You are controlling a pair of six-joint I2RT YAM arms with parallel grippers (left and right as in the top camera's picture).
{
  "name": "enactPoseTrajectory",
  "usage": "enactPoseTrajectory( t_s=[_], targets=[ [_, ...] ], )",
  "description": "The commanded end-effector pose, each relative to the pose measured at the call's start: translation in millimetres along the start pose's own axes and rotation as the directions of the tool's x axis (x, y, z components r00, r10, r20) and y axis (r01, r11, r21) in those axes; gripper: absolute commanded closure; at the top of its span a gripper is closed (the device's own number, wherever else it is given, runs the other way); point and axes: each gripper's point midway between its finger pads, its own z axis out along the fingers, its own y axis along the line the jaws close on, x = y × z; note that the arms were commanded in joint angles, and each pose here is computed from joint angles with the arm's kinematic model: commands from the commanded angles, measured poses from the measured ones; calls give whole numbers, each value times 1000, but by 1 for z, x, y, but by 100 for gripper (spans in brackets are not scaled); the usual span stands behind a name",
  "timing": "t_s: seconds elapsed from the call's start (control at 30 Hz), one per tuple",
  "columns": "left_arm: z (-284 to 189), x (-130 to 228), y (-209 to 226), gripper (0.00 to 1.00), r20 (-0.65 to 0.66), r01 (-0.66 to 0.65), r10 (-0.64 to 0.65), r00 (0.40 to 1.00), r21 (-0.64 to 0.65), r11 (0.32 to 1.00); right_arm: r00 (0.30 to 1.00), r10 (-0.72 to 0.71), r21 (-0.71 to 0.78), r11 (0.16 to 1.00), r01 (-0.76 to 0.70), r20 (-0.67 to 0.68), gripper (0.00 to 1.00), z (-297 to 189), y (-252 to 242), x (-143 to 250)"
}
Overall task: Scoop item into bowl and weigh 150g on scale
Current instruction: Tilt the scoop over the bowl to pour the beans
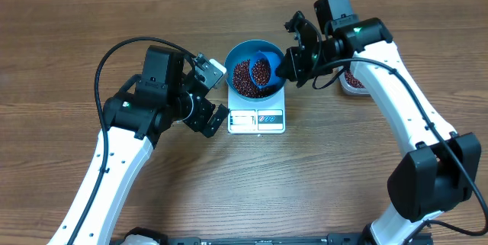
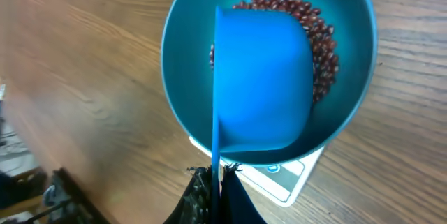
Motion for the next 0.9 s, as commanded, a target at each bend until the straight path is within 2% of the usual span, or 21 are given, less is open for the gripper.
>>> enactPoseTrajectory(
  t_s=[0.0,0.2,0.33,0.87],
  targets=[
    [3,1,-3,0,-5,19,-19,1000,18,1000,997,-39,76,997,34,62,96,-10,5,-20],
    [3,1,-3,0,-5,18,-18,1000,18,1000,988,-122,198,975,102,92,96,-13,19,-32],
    [3,1,-3,0,-5,18,-18,1000,18,1000,988,-123,267,959,95,90,96,-11,18,-31],
    [3,1,-3,0,-5,18,-18,1000,18,1000,984,-134,312,946,92,117,96,-17,14,-36]
  ],
)
